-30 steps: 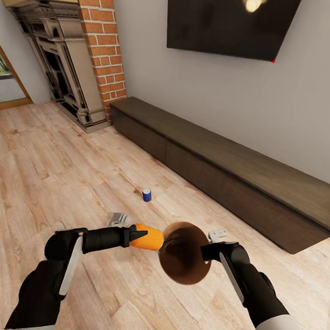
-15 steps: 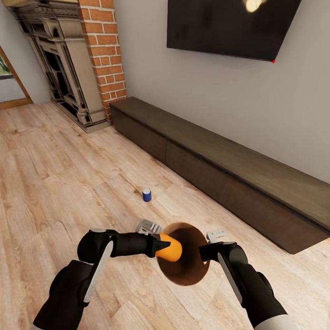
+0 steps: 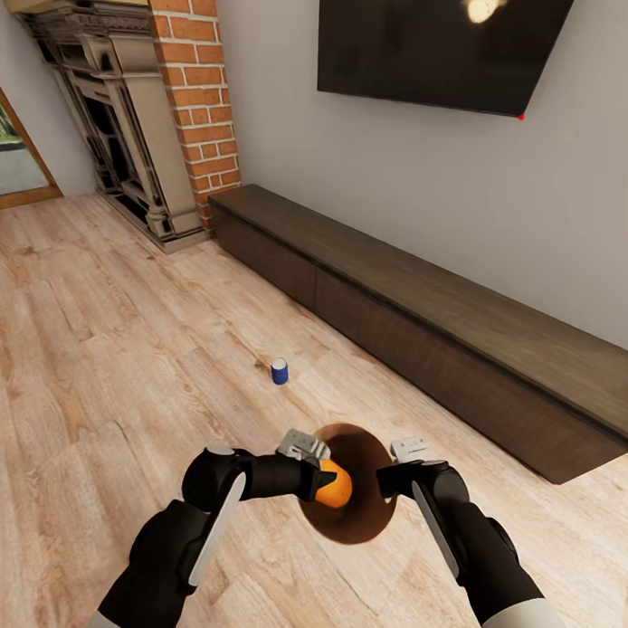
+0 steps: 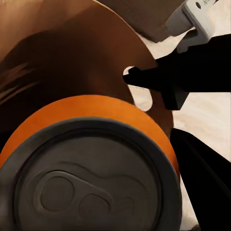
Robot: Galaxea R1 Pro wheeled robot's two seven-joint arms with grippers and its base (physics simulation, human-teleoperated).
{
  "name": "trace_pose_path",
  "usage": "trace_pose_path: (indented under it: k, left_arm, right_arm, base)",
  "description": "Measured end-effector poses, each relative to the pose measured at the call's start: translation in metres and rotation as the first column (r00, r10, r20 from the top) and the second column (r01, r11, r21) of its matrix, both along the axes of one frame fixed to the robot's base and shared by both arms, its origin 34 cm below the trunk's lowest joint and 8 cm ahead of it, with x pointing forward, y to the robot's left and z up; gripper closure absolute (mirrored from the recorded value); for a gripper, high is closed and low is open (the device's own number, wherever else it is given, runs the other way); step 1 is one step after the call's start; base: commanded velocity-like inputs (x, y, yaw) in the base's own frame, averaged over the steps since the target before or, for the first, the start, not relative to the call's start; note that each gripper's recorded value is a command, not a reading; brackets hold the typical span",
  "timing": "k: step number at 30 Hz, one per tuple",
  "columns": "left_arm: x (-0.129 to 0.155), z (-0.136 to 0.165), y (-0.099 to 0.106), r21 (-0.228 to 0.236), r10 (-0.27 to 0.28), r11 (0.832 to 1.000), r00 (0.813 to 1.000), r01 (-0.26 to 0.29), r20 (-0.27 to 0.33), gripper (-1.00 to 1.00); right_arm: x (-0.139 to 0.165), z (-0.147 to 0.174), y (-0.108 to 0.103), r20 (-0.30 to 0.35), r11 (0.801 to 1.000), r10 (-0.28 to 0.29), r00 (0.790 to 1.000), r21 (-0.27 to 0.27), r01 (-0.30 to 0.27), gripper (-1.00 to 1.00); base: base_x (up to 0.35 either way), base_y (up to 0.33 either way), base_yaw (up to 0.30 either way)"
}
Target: Put the three can of soda from the living room inside the tash can in the kitchen.
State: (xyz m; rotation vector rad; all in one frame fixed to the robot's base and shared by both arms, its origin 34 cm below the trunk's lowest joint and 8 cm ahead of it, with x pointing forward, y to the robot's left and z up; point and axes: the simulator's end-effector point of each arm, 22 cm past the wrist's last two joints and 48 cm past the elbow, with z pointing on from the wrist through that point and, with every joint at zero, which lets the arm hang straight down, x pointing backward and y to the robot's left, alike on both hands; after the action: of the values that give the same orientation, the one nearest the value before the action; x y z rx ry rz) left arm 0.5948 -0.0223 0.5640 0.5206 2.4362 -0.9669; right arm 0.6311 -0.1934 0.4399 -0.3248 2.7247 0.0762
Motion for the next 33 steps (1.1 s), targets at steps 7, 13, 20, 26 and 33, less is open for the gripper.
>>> trace_pose_path:
  k: [7, 13, 20, 26, 33]
  left_arm:
    - [0.003, -0.026, -0.001, 0.062, 0.022, 0.998, 0.999, -0.024, 0.025, 1.0]
    - [-0.001, -0.034, -0.009, 0.095, 0.008, 0.995, 0.999, -0.012, 0.044, 1.0]
    - [0.0, -0.04, -0.008, 0.117, 0.019, 0.993, 0.998, -0.025, 0.052, 1.0]
    - [-0.006, -0.075, 0.002, 0.187, 0.03, 0.982, 0.998, -0.039, 0.051, 1.0]
    - [-0.02, -0.104, 0.001, 0.191, 0.044, 0.981, 0.999, -0.047, 0.015, 1.0]
  right_arm:
    - [-0.004, 0.0, 0.019, -0.003, 0.999, 0.031, 1.0, 0.019, -0.031, 1.0]
    - [-0.006, 0.0, 0.029, -0.001, 0.998, 0.061, 0.998, 0.01, -0.061, 1.0]
    - [-0.01, -0.001, 0.041, -0.001, 0.999, 0.052, 0.999, 0.0, -0.052, 1.0]
    - [-0.014, -0.003, 0.044, -0.006, 0.999, 0.046, 0.999, 0.001, -0.046, 1.0]
    - [-0.025, -0.016, 0.039, -0.043, 0.999, 0.049, 0.998, -0.022, -0.05, 1.0]
  base:
    - [0.099, 0.0, 0.0]
    - [0.108, 0.0, 0.0]
    - [0.11, 0.0, 0.0]
    - [0.033, 0.0, 0.0]
    - [0.003, 0.0, 0.0]
